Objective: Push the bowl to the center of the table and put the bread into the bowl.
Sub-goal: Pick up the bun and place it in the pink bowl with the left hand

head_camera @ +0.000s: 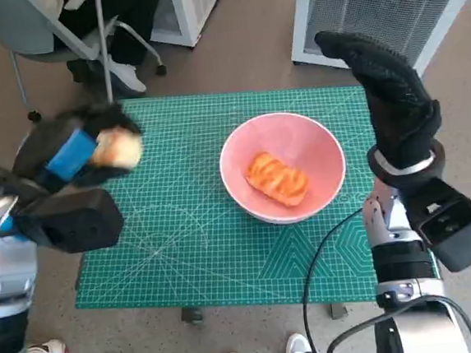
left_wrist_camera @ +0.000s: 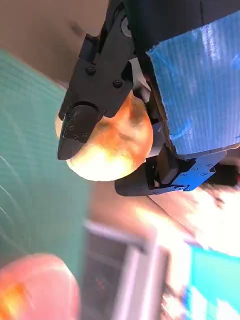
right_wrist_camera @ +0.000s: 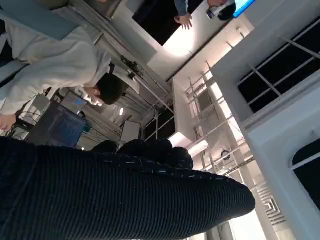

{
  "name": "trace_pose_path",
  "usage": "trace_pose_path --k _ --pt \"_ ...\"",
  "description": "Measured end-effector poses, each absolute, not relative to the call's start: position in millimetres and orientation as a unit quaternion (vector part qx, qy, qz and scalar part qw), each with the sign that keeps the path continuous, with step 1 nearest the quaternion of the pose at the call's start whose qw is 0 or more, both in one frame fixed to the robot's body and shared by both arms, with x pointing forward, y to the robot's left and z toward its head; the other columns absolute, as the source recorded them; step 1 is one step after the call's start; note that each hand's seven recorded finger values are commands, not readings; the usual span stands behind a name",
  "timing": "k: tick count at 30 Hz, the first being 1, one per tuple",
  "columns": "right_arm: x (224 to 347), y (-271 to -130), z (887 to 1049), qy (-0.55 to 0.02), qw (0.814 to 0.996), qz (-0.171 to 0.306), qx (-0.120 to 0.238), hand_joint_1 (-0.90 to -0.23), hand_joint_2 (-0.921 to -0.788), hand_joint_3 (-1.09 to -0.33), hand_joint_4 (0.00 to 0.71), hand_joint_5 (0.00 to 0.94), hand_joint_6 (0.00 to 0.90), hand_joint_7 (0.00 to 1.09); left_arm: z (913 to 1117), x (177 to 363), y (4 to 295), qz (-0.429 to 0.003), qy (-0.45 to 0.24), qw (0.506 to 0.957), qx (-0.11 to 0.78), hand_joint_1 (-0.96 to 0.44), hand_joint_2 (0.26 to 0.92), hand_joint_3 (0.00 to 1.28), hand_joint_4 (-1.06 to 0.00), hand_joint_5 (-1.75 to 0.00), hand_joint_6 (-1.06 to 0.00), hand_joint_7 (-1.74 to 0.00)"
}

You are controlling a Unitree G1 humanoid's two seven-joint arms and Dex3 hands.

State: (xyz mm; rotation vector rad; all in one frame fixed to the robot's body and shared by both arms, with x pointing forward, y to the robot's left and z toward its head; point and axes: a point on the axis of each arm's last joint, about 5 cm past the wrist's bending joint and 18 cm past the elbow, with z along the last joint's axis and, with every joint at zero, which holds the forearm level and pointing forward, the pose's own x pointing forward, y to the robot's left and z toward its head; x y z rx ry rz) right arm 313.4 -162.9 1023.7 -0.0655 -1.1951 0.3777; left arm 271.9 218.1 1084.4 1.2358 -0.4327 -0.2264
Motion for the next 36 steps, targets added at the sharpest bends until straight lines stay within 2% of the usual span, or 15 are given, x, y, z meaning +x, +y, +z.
trace_pose_path --k 4,8,17,21,23,25,26,27,28,29,30,31,33,36 --pt "313.8 -162.5 1023.0 -0.558 0.811 0.177 -0.03 -0.572 -0.921 -0.81 -0.001 0.465 -0.001 0.61 1095 279.0 193 -0.131 -0.253 0.775 0.564 0.0 0.92 0.07 -0.7 -1.13 -0.6 -1.22" --pt "314.1 -161.9 1022.7 -0.557 0.811 0.177 -0.029 -0.564 -0.921 -0.804 -0.001 0.466 -0.001 0.61 1100 287.7 168 -0.171 -0.297 0.759 0.553 0.0 0.92 0.08 -0.7 -1.1 -0.59 -1.25" --pt "314.9 -162.4 1020.5 -0.554 0.814 0.174 -0.03 -0.57 -0.921 -0.803 0.001 0.469 -0.001 0.61 1085 313.8 114 -0.255 -0.316 0.733 0.545 0.0 0.921 0.09 -0.69 -1.11 -0.57 -1.28" --pt "314.5 -163.1 1020.7 -0.556 0.812 0.174 -0.037 -0.568 -0.921 -0.81 0.0 0.471 -0.001 0.61 1073 322.0 97 -0.283 -0.294 0.734 0.543 0.0 0.921 0.14 -0.62 -1.16 -0.54 -1.33" --pt "314.4 -163.3 1020.9 -0.556 0.812 0.174 -0.04 -0.567 -0.921 -0.816 -0.001 0.472 -0.001 0.61 1067 325.0 90 -0.296 -0.278 0.736 0.542 0.0 0.921 0.21 -0.51 -1.25 -0.49 -1.4" --pt "314.3 -163.7 1021.1 -0.558 0.811 0.173 -0.041 -0.564 -0.921 -0.82 -0.001 0.472 -0.001 0.62 1062 328.3 84 -0.311 -0.253 0.738 0.543 -0.12 0.921 0.26 -0.48 -0.98 -0.44 -1.46" --pt "314.2 -163.8 1021.3 -0.558 0.811 0.173 -0.042 -0.562 -0.921 -0.823 -0.001 0.472 -0.001 0.62 1059 330.2 82 -0.319 -0.237 0.739 0.545 -0.14 0.912 0.27 -0.46 -0.68 -0.37 -1.31" --pt "314.2 -163.9 1021.4 -0.558 0.811 0.173 -0.042 -0.56 -0.921 -0.826 -0.001 0.472 -0.001 0.62 1057 331.8 79 -0.327 -0.221 0.738 0.548 -0.1 0.911 0.23 -0.44 -0.44 -0.35 -0.95" --pt "314.1 -163.8 1021.6 -0.558 0.81 0.172 -0.043 -0.559 -0.921 -0.828 -0.001 0.471 -0.001 0.62 1054 333.5 77 -0.334 -0.202 0.738 0.551 -0.11 0.908 0.17 -0.35 -0.28 -0.32 -0.64" --pt "314.0 -163.8 1021.8 -0.559 0.81 0.172 -0.043 -0.559 -0.921 -0.83 -0.001 0.471 -0.001 0.62 1053 334.9 76 -0.341 -0.185 0.736 0.555 -0.11 0.908 0.14 -0.31 -0.23 -0.31 -0.52" --pt "313.9 -163.8 1022.2 -0.56 0.809 0.172 -0.044 -0.559 -0.921 -0.831 -0.001 0.47 -0.001 0.62 1050 336.6 74 -0.349 -0.164 0.732 0.561 -0.16 0.9 0.1 -0.22 -0.15 -0.27 -0.34" --pt "313.7 -163.9 1022.8 -0.561 0.809 0.172 -0.045 -0.559 -0.921 -0.832 -0.001 0.47 -0.001 0.62 1048 338.2 72 -0.357 -0.141 0.728 0.568 -0.19 0.895 0.07 -0.17 -0.09 -0.25 -0.23" --pt "313.3 -164.3 1024.2 -0.564 0.806 0.171 -0.046 -0.564 -0.921 -0.833 -0.001 0.469 -0.001 0.61 1044 340.3 71 -0.369 -0.105 0.723 0.575 -0.25 0.889 0.05 -0.09 -0.05 -0.21 -0.12" --pt "312.4 -165.0 1026.2 -0.57 0.804 0.165 -0.046 -0.576 -0.921 -0.832 -0.001 0.469 -0.001 0.61 1041 341.4 69 -0.385 -0.061 0.715 0.58 -0.34 0.888 0.03 -0.03 -0.01 -0.18 -0.04"
